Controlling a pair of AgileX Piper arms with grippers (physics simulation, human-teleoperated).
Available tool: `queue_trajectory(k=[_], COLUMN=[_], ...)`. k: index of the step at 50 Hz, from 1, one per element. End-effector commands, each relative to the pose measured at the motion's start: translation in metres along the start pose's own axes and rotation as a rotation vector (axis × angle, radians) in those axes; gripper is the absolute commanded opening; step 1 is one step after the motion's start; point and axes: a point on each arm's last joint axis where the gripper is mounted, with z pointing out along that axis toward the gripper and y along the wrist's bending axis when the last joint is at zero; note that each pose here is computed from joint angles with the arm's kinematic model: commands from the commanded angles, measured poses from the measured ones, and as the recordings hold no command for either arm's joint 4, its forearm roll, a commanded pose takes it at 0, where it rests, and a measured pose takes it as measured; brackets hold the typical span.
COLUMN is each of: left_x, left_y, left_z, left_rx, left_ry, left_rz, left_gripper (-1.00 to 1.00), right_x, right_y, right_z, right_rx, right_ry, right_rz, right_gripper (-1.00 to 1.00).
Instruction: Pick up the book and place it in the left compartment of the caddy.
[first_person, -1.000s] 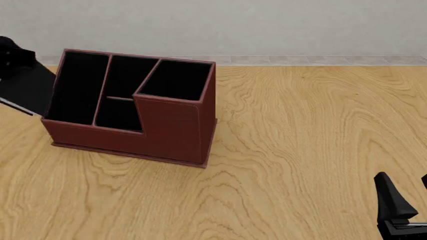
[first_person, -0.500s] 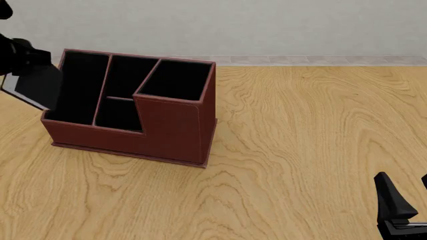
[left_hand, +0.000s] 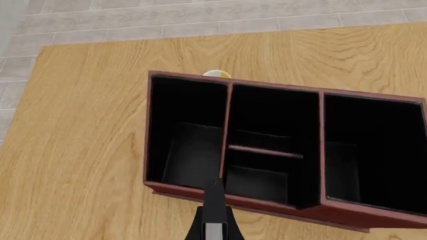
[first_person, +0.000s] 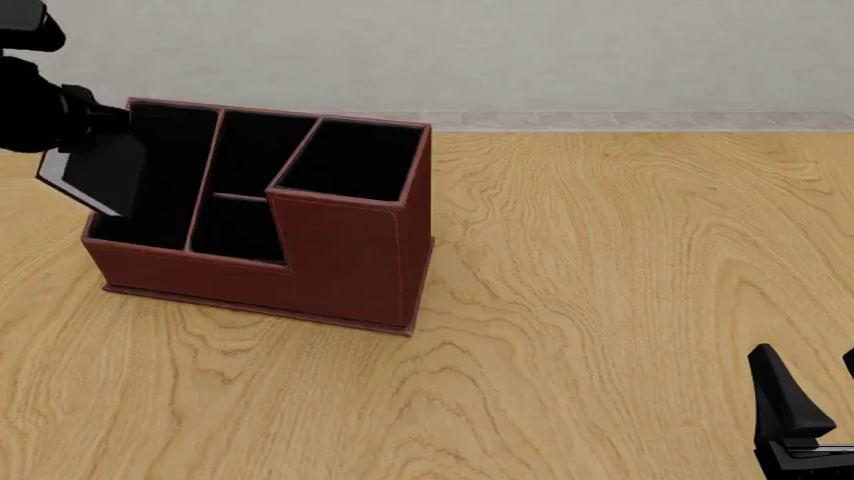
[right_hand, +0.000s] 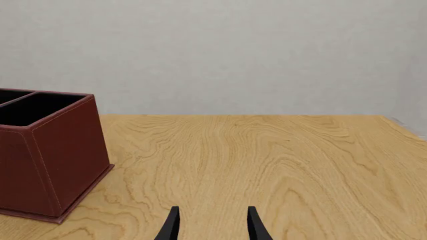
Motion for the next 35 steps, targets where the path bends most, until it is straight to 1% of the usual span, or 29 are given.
queue_trajectory(k=[1,8,10,28,35], left_x=[-0.004,-0.003,-0.004,0.006,0.001], left_y=[0.001,0.0,0.0,0.0,0.005], left_z=[0.01,0.015,0.019,0.04,0.042], left_rx=[-0.003,0.0,-0.001,-0.002,-0.013], left_ry=[-0.014,-0.008,-0.011,0.006,0.002], left_rz=[0.02,0.016,0.025,0.033,0.032], left_gripper=[-1.0,-1.0,-1.0,-1.0,-1.0], right_x=[0.001,0.001,0.001,0.001,0.001], right_y=[0.0,0.0,0.0,0.0,0.0], right_z=[0.0,0.0,0.0,0.0,0.0], right_rx=[0.0,0.0,0.0,0.0,0.0], right_ry=[0.0,0.0,0.0,0.0,0.0], right_rz=[0.0,0.0,0.0,0.0,0.0], right_gripper=[1.0,1.0,1.0,1.0,1.0])
